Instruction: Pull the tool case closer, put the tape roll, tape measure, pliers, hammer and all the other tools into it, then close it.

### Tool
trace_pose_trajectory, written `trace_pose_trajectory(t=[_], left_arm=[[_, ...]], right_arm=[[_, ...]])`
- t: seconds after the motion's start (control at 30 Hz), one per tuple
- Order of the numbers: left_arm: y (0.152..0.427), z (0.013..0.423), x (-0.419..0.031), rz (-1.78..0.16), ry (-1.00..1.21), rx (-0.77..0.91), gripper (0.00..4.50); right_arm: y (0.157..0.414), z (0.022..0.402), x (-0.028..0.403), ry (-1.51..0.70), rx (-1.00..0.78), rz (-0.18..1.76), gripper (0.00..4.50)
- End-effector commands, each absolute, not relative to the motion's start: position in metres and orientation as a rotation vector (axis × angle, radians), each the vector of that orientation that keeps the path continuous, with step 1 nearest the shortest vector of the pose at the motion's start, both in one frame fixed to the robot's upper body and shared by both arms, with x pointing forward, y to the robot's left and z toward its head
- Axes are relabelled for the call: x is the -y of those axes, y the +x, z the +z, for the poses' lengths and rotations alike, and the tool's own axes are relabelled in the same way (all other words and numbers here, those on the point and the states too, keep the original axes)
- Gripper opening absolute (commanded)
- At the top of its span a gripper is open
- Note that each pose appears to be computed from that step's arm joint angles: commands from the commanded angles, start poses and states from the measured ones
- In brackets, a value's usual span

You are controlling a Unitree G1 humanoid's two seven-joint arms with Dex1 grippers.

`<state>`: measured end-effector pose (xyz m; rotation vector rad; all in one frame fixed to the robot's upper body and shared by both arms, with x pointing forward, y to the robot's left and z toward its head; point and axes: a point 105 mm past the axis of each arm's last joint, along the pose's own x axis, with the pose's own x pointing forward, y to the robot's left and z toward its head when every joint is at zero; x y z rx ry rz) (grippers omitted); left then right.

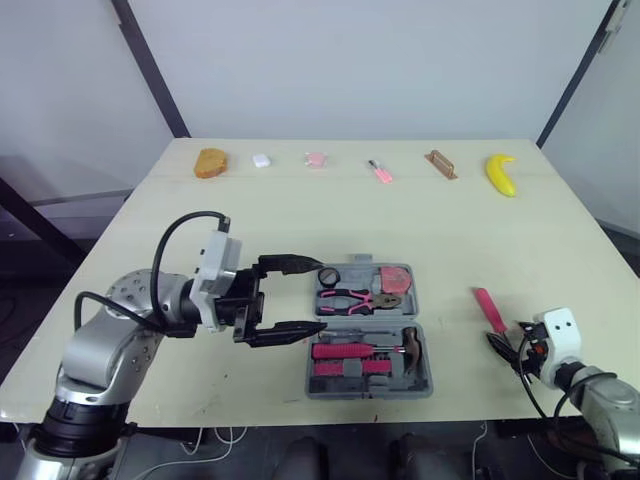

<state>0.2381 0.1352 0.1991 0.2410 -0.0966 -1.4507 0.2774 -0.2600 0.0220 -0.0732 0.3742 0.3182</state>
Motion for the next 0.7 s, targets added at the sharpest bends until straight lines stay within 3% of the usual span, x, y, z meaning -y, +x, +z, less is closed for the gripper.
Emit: trace_pose_trajectory(t=[0.03, 0.1, 0.2, 0.27, 0.33, 0.43, 0.7], left_arm=[[0.238, 0.204, -0.136, -1.439, 0.257, 0.126, 4.5], [0.239, 0.204, -0.136, -1.434, 0.255, 0.128, 4.5], [0.239, 0.204, -0.137, -1.429, 0.257, 0.127, 4.5], [0.239, 0.204, -0.138, -1.426, 0.26, 0.125, 4.5], [0.24, 0.204, -0.138, -1.423, 0.261, 0.126, 4.5], [0.241, 0.205, -0.137, -1.421, 0.26, 0.131, 4.5], [0.242, 0.206, -0.139, -1.417, 0.262, 0.146, 4.5]], right_arm=[[0.279, 0.015, 0.248, -0.044, -0.357, 0.372, 4.22], [0.28, 0.013, 0.246, -0.041, -0.34, 0.367, 4.22], [0.281, 0.009, 0.245, -0.039, -0.318, 0.35, 3.43], [0.281, 0.006, 0.246, -0.036, -0.308, 0.328, 2.34], [0.279, 0.002, 0.245, -0.045, -0.308, 0.325, 1.96], [0.276, -0.001, 0.242, -0.046, -0.304, 0.333, 0.56], [0.276, 0.013, 0.249, -0.059, -0.298, 0.31, 0.4]])
